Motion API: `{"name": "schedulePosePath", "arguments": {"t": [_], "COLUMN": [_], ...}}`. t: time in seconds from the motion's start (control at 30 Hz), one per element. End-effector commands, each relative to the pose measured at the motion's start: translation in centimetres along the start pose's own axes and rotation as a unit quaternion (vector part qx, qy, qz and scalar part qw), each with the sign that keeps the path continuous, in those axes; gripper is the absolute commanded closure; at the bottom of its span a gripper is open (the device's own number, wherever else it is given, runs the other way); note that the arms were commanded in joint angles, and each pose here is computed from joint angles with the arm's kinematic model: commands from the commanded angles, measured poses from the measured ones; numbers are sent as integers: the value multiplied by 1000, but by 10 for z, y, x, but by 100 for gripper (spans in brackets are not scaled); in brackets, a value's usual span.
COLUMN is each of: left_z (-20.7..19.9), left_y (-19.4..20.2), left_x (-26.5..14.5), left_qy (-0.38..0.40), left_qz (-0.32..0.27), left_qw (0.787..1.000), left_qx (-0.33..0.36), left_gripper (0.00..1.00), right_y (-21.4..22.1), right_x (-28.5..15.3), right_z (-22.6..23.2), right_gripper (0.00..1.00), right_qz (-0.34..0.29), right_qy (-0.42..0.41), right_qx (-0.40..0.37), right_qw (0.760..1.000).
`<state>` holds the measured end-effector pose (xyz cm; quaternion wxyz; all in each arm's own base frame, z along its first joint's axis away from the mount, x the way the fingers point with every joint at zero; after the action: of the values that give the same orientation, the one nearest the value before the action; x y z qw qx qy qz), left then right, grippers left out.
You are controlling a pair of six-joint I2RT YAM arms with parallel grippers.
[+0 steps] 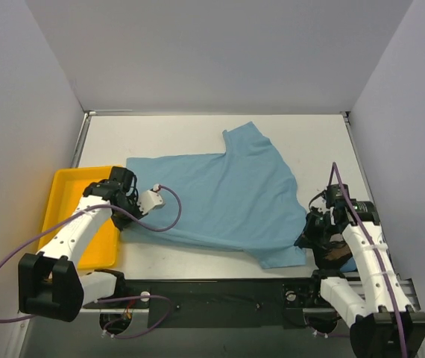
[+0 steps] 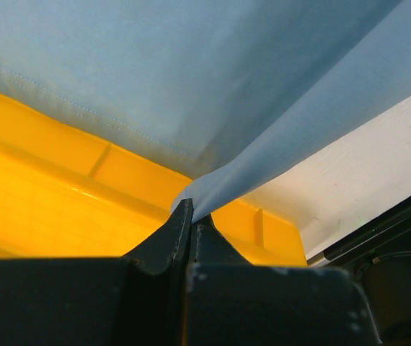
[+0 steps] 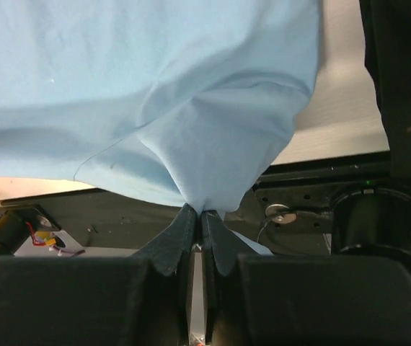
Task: Fold and stack the t-shirts
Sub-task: Flatten out the tshirt, then fold the flattened tshirt in 1/3 of the way
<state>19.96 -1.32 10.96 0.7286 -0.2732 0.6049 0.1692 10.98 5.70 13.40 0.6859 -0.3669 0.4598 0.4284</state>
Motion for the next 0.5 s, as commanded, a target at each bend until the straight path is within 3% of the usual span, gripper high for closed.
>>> {"name": "schedulePosePath", "arguments": {"t": [0.0,0.17,0.27,0.47], "left_z": [17,34,39,49], "left_y": [-24,-31,-28,-28], "left_x": [1,15,23,32], "left_qy": [-24,-38,-48,-68], "left_qz": [-37,-20,-5,16], "left_qw": [999,997,996,993], "left_qx": [-28,-58,-72,-99], "left_gripper": [100,100,100,100], "right_y": [-41,-110,-129,-169], "right_x": [10,36,57,78], "right_z": [15,34,42,47], "right_gripper": [100,100,100,100], "right_qz": [-16,-45,-8,9], "right_qy": [-11,-12,-18,9], "right_qx": [-38,-97,-126,-155], "right_qw": [999,994,992,988]}}
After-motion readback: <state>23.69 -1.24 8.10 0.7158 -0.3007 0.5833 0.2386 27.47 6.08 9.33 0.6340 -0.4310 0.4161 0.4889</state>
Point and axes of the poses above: each gripper's point midway between its finger pads, its own x axis out along the fingers, its own z axis along the line the jaws close on, y = z × x, the point moved 3 cm from there along -x, back along the fingers, and after that the axes turned 7 degrees about -x, right-handed, at the moved point
